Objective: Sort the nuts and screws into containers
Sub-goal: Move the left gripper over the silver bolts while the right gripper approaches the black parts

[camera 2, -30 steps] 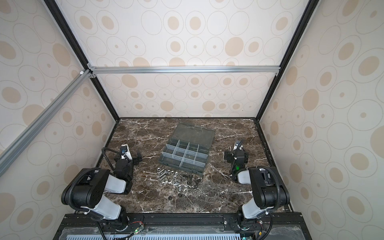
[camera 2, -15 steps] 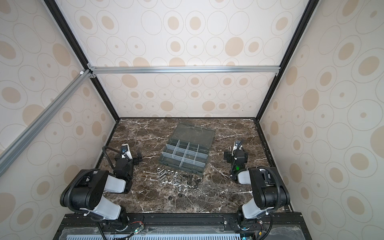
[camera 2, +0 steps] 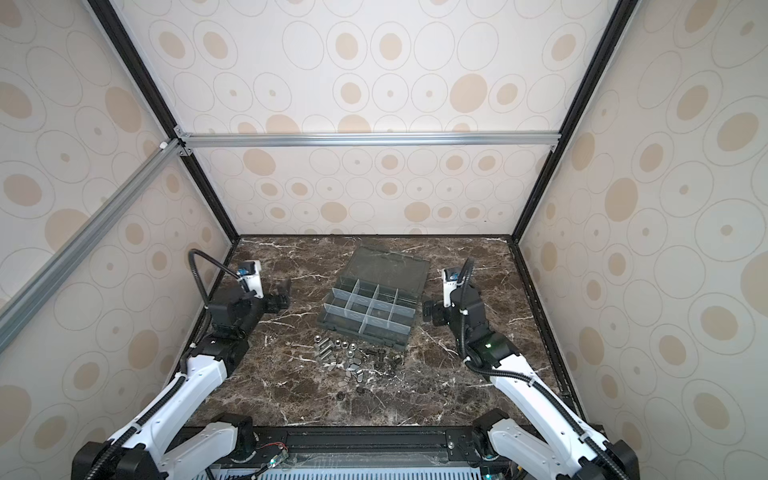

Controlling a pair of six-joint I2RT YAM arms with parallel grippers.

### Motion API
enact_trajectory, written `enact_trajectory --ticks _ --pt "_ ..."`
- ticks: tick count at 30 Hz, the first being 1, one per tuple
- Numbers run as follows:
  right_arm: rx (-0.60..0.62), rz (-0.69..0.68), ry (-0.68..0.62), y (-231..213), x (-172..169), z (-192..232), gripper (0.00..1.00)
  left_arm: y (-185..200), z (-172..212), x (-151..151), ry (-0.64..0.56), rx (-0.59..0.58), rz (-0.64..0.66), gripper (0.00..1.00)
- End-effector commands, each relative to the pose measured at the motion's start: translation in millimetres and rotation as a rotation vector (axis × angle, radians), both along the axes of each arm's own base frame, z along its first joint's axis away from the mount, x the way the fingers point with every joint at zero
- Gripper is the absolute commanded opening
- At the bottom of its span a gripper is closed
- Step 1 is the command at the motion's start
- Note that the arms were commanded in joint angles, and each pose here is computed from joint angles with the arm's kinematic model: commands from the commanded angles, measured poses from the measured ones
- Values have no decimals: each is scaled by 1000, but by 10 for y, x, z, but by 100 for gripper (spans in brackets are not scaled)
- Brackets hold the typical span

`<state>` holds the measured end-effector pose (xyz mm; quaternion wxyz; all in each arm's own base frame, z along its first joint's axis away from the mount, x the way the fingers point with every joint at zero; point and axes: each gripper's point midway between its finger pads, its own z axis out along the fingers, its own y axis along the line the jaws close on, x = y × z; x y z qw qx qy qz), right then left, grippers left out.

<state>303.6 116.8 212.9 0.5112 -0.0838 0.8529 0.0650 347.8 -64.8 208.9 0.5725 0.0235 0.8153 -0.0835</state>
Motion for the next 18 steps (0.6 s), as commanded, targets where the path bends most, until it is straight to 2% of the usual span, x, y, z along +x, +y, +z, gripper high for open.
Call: enact_trajectory --ticks 1,5,12,18 --pt "5 -1 243 90 -482 -548 100 -328 -478 -384 216 -65 -100 91" --pt "69 13 331 316 -702 -782 100 -601 -622 -563 260 -72 -165 86" --pt "-36 68 434 545 -956 -1034 100 -831 -937 -795 393 -29 -241 77" --pt "-29 65 482 621 -1058 -1161 100 -885 -1108 -963 451 -15 -239 73"
